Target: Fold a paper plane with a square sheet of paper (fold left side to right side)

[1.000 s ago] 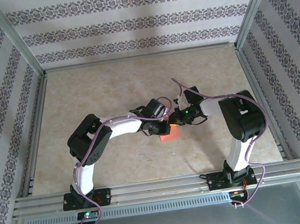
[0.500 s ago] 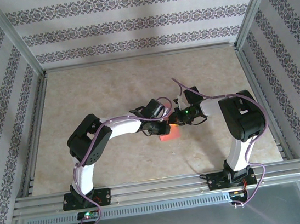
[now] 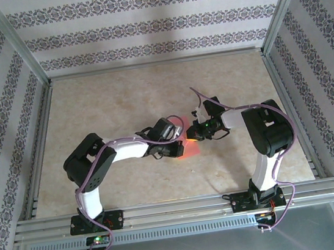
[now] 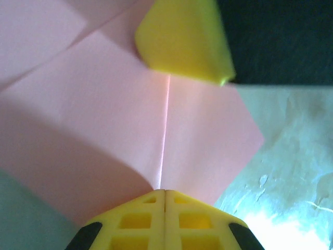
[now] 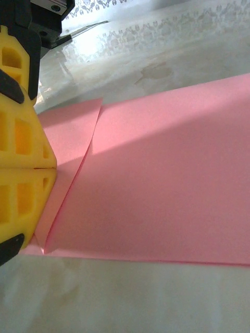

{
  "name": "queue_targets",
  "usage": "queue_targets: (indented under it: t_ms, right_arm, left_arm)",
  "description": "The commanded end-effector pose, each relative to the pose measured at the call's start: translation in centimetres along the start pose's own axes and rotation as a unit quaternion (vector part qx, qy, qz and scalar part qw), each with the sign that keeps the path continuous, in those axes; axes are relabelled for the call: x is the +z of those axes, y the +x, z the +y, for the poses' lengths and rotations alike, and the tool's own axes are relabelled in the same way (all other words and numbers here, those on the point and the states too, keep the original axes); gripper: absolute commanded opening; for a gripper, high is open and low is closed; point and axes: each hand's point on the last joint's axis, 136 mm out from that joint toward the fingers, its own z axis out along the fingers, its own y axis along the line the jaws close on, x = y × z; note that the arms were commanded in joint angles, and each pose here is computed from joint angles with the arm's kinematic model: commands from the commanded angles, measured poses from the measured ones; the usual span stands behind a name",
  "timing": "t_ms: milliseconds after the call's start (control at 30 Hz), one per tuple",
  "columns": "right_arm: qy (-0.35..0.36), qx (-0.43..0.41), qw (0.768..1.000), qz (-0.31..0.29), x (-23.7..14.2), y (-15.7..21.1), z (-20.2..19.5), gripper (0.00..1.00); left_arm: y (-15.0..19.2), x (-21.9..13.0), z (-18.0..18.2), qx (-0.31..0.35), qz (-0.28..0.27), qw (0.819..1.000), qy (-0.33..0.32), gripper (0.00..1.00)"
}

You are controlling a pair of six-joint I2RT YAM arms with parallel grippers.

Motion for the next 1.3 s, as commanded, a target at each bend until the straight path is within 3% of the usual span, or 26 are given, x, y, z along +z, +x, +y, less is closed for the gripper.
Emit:
queue_targets:
  t_ms: [0, 167, 267, 400, 567, 700, 867, 1000, 1233, 1267]
  right_arm:
    - [0.062, 0.024, 0.998, 0.011, 0.7, 0.9, -3.5, 0.0]
    - [0.028, 0.01, 1.0, -0.006, -0.3, -0.5, -0.8, 0.01]
    - [0.01, -0.01, 0.999, -0.03, -1.7, -1.8, 1.6, 0.13]
    - [0.01, -0.035, 0.997, -0.072, -4.1, -3.3, 3.4, 0.27]
    - [0.034, -0.042, 0.991, -0.123, -7.1, -4.1, 2.7, 0.43]
    - [0.04, -0.035, 0.989, -0.136, -8.1, -3.8, 1.6, 0.55]
    - [0.043, -0.031, 0.99, -0.134, -8.2, -2.7, 1.0, 0.65]
    - [0.044, -0.023, 0.99, -0.132, -8.0, -2.0, 0.6, 0.65]
    - [0.03, -0.015, 0.993, -0.111, -7.2, -1.2, 0.5, 0.64]
    - [0.025, -0.014, 0.994, -0.106, -7.0, -1.0, 0.6, 0.64]
  left_arm:
    - [5.4, -0.7, 2.4, -0.025, 0.076, 0.996, -0.043, 0.0]
    - [3.5, -2.7, 1.3, -0.008, 0.024, 0.999, -0.026, 0.0]
    - [0.9, -4.4, 0.4, -0.008, -0.03, 0.999, -0.007, 0.03]
    - [-2.7, -6.6, 0.8, -0.032, -0.103, 0.994, 0.012, 0.18]
    - [-6.2, -7.4, 2.6, -0.089, -0.165, 0.981, 0.052, 0.34]
    - [-7.8, -6.3, 2.2, -0.093, -0.168, 0.978, 0.081, 0.42]
    - [-8.4, -3.9, 1.7, -0.094, -0.143, 0.979, 0.108, 0.45]
    - [-8.3, -2.7, 2.1, -0.094, -0.134, 0.981, 0.105, 0.41]
    - [-8.3, -2.9, 2.1, -0.094, -0.145, 0.979, 0.108, 0.02]
    - [-8.4, -3.2, 2.1, -0.092, -0.15, 0.979, 0.106, 0.0]
